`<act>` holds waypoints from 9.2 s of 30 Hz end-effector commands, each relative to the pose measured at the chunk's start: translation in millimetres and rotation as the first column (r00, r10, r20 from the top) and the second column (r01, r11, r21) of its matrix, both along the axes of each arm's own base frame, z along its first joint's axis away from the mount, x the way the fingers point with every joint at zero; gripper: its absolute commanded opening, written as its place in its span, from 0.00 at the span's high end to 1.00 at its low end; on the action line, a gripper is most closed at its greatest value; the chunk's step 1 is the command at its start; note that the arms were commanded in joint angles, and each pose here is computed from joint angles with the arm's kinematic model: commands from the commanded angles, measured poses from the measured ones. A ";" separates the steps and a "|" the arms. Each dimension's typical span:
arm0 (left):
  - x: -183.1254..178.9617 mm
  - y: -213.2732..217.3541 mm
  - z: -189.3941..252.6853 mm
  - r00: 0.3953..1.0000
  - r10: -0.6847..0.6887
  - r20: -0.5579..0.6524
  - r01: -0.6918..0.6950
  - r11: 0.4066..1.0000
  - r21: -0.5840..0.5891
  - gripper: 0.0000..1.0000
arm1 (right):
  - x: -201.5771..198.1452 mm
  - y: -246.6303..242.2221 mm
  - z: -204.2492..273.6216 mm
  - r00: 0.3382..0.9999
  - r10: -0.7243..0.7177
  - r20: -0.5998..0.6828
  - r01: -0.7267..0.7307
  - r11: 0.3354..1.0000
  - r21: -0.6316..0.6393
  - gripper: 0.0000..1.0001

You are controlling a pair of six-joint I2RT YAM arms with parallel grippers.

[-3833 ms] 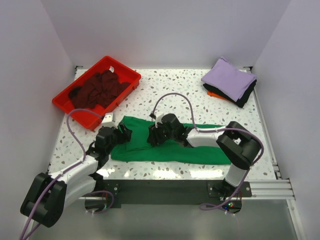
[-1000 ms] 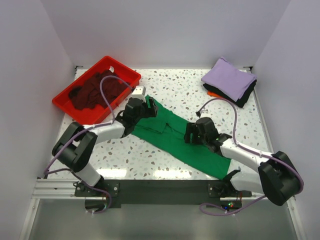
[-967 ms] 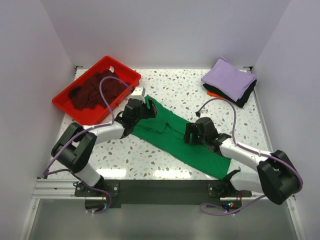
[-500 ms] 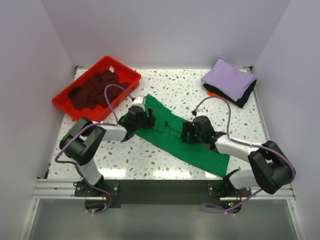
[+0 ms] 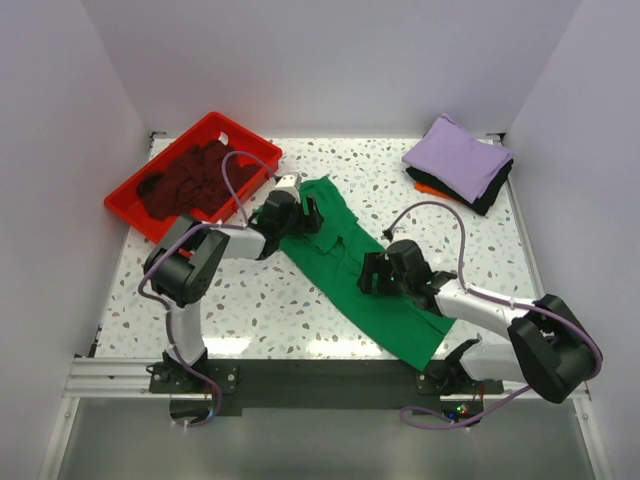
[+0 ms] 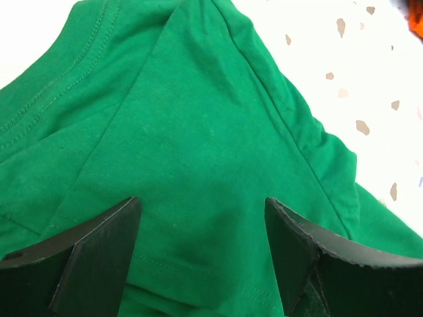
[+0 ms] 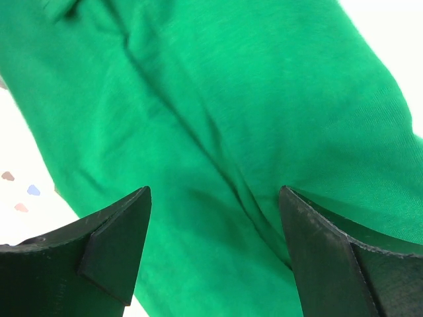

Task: Fold and stack the t-shirts
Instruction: Fold the tshirt

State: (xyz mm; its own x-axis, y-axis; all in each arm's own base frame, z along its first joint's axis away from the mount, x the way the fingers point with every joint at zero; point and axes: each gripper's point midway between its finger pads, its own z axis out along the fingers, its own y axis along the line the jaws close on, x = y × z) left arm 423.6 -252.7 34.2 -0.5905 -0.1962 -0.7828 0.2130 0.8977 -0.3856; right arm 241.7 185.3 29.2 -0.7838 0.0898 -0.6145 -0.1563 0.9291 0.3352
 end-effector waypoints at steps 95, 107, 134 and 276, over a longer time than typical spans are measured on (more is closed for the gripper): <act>151.1 -80.1 108.6 0.913 -0.258 0.315 0.303 0.947 -0.104 0.16 | -63.4 14.7 57.9 0.995 0.014 0.094 -0.008 0.998 -0.068 0.16; 31.7 -7.0 155.1 0.945 -0.017 0.326 0.034 0.998 -0.047 0.16 | -98.3 -47.4 34.8 0.990 -0.131 -0.049 0.116 0.966 -0.232 0.18; -214.9 46.9 20.9 0.996 -0.064 -0.070 0.066 0.998 0.020 0.22 | -128.3 -44.8 -6.9 0.974 -0.116 -0.193 0.083 0.982 -0.172 0.59; -52.5 -25.0 53.7 0.990 -0.006 0.140 0.034 0.980 -0.195 1.00 | 129.5 -3.8 77.0 0.927 -0.246 0.281 0.297 0.942 -0.153 1.00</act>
State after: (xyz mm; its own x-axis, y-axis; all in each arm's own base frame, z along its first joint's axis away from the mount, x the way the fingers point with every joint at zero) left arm 340.7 -270.8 59.5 -0.5581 -0.3141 -0.7680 0.2338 0.8286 -0.5087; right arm 337.1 169.1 81.3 -0.6321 0.1125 -0.7666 0.0742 0.9936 0.0847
